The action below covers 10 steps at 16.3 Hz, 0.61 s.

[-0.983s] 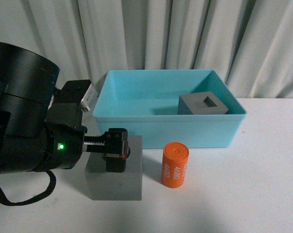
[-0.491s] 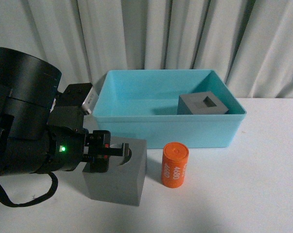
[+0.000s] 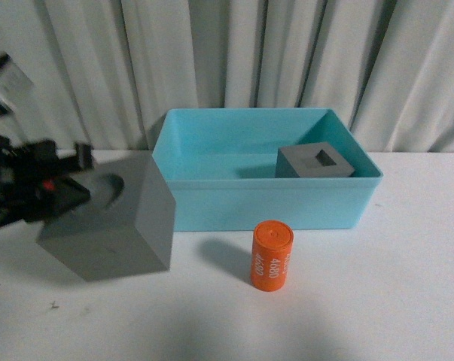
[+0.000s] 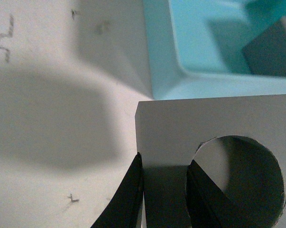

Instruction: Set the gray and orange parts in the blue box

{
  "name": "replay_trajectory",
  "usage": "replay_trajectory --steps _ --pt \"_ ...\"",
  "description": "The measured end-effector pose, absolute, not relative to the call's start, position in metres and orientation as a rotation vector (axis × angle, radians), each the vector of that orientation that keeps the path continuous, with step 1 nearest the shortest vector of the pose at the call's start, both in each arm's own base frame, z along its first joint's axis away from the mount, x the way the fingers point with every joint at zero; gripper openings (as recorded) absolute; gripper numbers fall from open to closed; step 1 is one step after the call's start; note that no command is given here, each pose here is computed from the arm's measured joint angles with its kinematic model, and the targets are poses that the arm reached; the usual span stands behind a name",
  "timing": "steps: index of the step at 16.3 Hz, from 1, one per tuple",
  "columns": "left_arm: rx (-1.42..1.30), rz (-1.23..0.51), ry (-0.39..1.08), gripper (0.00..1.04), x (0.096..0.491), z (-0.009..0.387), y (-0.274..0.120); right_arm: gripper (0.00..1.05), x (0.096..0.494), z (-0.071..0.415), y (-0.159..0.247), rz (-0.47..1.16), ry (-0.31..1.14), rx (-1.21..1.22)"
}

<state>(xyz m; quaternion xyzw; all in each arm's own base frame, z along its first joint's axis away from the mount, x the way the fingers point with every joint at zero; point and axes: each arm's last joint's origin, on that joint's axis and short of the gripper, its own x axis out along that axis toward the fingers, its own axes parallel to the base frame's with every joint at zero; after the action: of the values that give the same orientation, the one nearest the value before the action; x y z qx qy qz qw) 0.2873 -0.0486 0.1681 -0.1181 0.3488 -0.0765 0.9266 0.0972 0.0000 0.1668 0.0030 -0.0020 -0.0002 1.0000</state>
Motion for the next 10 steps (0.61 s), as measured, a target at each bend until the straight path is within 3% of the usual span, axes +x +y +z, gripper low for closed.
replay_trajectory --steps 5,8,10 --pt "-0.276 -0.172 0.553 0.20 0.298 0.226 -0.044 0.98 0.097 0.167 0.000 0.000 -0.004 0.006" --pt "-0.143 -0.280 0.502 0.20 0.385 0.216 -0.117 0.98 0.097 0.167 0.000 0.000 -0.004 0.006" --pt "-0.133 -0.275 0.497 0.20 0.396 0.213 -0.120 0.98 0.097 0.167 0.000 0.000 -0.004 0.006"
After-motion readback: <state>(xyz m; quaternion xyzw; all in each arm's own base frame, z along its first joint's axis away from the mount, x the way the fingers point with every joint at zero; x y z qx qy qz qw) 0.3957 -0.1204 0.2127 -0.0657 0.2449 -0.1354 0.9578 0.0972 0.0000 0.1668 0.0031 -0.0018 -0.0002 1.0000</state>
